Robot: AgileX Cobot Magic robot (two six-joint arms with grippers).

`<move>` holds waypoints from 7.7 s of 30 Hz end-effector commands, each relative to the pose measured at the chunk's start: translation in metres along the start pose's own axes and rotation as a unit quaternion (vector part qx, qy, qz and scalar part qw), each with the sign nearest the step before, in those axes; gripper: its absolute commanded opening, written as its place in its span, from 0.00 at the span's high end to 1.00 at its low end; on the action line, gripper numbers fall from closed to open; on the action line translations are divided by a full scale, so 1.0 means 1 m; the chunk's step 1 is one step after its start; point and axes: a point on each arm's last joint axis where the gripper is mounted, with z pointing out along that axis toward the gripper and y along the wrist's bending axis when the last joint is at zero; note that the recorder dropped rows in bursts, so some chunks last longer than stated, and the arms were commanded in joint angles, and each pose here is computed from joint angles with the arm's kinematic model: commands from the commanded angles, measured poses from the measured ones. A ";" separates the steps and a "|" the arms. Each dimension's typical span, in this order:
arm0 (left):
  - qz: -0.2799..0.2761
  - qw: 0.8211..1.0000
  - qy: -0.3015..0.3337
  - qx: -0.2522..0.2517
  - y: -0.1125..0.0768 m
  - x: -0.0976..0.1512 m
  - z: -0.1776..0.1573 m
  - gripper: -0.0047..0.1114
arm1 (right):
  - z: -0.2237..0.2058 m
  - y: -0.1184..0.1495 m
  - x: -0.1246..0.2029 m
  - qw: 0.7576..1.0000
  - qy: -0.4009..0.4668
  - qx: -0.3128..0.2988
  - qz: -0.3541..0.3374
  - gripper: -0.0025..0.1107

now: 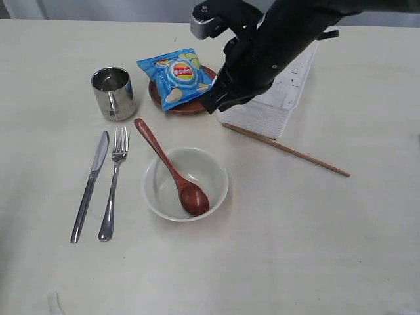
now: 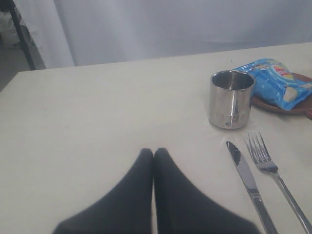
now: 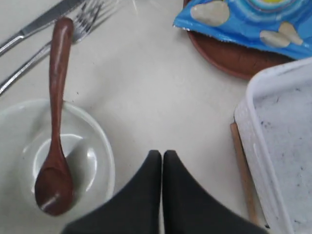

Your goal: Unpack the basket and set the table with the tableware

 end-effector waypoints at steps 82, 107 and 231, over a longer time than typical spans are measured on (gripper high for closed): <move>-0.002 1.000 0.000 0.003 0.000 0.001 0.000 0.96 | 0.011 -0.063 0.116 0.993 0.087 0.074 -0.026 0.61; -0.001 1.000 0.000 0.002 0.000 0.001 0.000 0.96 | 0.057 -0.072 0.131 0.993 0.110 0.048 0.016 0.64; 0.000 1.000 0.000 0.002 0.000 0.001 0.000 0.96 | -0.044 -0.169 0.270 0.827 0.097 0.183 0.523 0.67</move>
